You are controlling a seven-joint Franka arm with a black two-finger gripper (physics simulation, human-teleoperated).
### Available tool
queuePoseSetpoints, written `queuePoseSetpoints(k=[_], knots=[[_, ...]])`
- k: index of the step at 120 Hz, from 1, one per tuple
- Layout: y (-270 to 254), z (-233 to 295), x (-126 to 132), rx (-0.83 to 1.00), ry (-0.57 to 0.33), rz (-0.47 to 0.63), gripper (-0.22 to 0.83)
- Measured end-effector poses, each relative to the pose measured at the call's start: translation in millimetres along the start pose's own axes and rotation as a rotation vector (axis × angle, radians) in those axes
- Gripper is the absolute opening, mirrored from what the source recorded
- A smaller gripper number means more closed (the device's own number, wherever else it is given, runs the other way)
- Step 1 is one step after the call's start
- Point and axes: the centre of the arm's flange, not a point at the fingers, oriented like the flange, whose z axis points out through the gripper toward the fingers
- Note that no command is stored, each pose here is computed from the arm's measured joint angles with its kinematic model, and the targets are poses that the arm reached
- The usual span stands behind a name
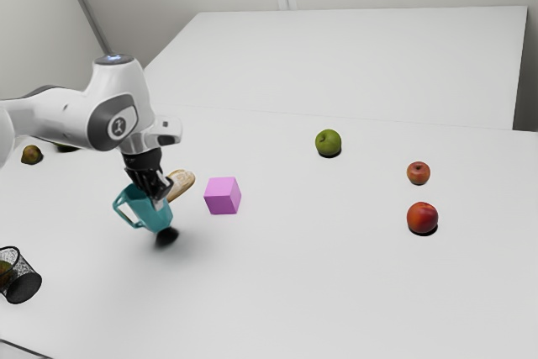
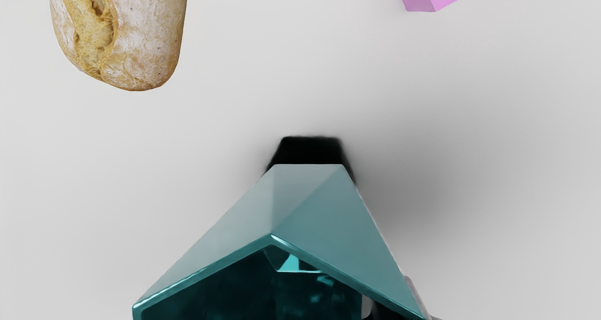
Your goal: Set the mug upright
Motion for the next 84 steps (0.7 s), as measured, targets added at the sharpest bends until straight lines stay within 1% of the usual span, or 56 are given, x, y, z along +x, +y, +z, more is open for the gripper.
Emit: queuePoseSetpoints(k=[42,84], knots=[[7,2,19,0.031,0.054,-0.081,-0.17],[7,13,42,0.041,0.059,-0.136,-0.17]])
